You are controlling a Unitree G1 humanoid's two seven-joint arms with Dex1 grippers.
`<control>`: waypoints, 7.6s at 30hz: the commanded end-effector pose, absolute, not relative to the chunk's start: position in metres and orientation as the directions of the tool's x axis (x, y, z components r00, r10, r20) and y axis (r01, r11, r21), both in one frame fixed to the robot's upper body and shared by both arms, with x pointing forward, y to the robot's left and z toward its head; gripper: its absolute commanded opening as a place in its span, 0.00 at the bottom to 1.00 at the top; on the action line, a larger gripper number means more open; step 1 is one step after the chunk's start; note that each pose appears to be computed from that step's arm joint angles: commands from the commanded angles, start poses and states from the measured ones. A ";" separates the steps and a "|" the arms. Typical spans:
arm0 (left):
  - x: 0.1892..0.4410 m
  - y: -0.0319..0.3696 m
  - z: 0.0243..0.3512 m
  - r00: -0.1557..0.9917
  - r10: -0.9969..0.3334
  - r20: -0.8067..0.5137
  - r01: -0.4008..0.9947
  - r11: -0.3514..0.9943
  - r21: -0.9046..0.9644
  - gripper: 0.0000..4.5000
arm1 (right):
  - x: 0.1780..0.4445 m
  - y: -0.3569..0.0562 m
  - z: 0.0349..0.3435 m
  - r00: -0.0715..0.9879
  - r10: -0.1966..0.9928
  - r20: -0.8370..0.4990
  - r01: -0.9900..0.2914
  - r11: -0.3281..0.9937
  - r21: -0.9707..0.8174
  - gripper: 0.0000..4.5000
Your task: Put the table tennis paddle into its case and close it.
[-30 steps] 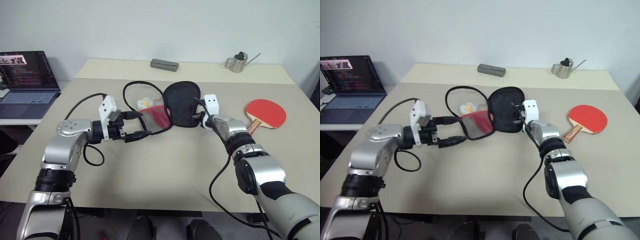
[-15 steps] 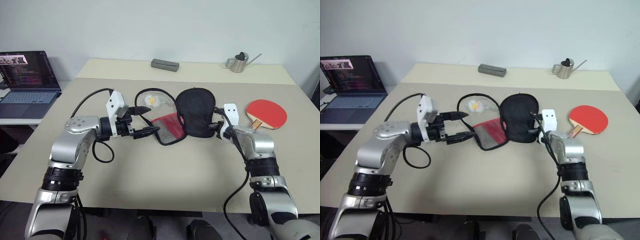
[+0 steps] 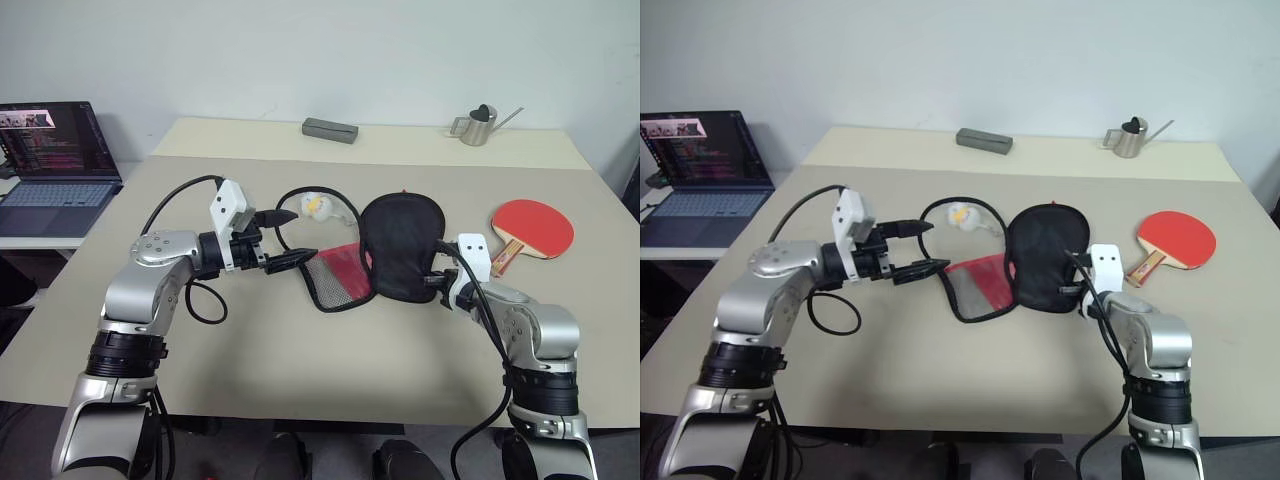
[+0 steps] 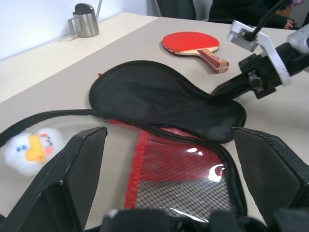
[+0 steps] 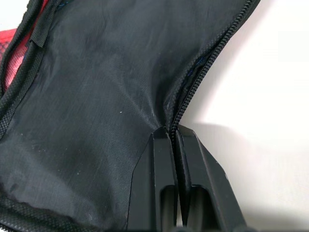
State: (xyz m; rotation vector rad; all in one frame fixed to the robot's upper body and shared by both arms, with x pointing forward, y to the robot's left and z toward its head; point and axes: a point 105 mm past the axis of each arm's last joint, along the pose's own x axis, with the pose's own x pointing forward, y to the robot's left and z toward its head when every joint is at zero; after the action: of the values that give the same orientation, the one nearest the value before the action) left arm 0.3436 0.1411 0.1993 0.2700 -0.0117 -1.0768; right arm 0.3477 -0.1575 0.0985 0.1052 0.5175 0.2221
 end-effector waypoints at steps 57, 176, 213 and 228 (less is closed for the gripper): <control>0.339 0.132 0.231 0.353 -0.930 -0.104 0.904 0.310 0.293 1.00 | 0.351 -0.185 0.178 0.965 0.225 -0.132 -0.221 0.974 0.049 0.99; 0.326 0.128 0.252 0.287 -0.949 -0.129 0.897 0.219 0.384 1.00 | 0.368 -0.225 0.159 0.941 -0.088 -0.326 0.104 0.994 0.032 0.77; 0.329 0.124 0.249 0.246 -0.953 -0.178 0.902 0.158 0.401 1.00 | 0.402 -0.207 0.120 0.899 -0.061 -0.434 0.086 0.995 0.040 0.26; 0.334 0.169 0.247 0.388 -0.900 -0.198 0.866 0.283 0.413 1.00 | 0.383 -0.185 0.186 0.964 0.001 -0.267 0.023 0.996 0.088 0.25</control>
State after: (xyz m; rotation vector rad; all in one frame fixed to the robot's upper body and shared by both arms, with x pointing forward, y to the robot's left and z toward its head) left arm 0.3375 0.1589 0.2345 0.4590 -0.0378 -1.2141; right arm 0.3866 -0.1984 0.1607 0.0923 0.3471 -0.0672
